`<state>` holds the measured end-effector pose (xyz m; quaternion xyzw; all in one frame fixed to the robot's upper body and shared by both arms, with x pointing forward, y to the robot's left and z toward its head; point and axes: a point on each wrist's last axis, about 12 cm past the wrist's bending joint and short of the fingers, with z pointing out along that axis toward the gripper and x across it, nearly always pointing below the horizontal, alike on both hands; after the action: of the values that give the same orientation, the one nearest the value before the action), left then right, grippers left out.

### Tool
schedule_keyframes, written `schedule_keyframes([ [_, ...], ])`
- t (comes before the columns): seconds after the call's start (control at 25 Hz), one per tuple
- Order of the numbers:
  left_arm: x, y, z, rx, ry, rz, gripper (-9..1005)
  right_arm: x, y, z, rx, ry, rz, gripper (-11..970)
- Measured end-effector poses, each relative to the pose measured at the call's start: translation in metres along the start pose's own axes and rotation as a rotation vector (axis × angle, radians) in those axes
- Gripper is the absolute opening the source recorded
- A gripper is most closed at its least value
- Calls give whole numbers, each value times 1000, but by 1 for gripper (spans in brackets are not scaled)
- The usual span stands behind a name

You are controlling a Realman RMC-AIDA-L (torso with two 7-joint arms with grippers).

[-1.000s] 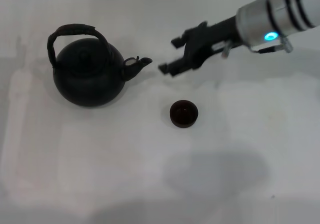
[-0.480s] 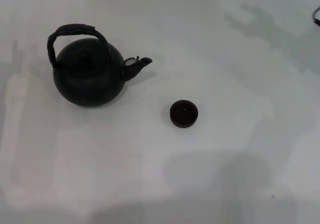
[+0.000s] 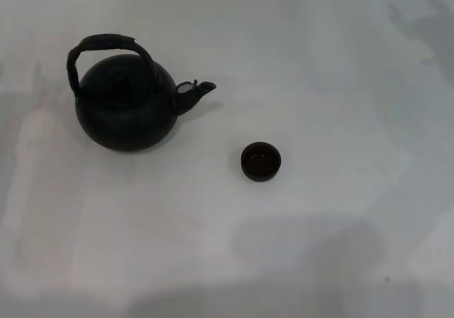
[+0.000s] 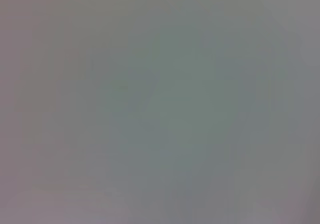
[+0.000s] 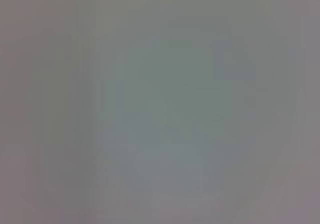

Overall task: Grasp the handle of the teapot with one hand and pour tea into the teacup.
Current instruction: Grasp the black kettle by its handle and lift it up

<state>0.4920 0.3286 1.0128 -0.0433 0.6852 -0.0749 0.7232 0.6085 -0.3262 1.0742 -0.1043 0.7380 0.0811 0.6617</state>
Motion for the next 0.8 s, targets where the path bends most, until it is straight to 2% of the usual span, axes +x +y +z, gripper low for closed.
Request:
schedule_keyframes([
  [0.16,1,0,-8,34,1,24,681,4,-7,-1,99,-24,-17,860],
  [0.52,4,3,-45,84,-15,10,681,0,-32,-4,274,-54,107,860],
  [0.8,7,3,-68,185,24,-7,682,-3,-36,3,308,-24,122,860],
])
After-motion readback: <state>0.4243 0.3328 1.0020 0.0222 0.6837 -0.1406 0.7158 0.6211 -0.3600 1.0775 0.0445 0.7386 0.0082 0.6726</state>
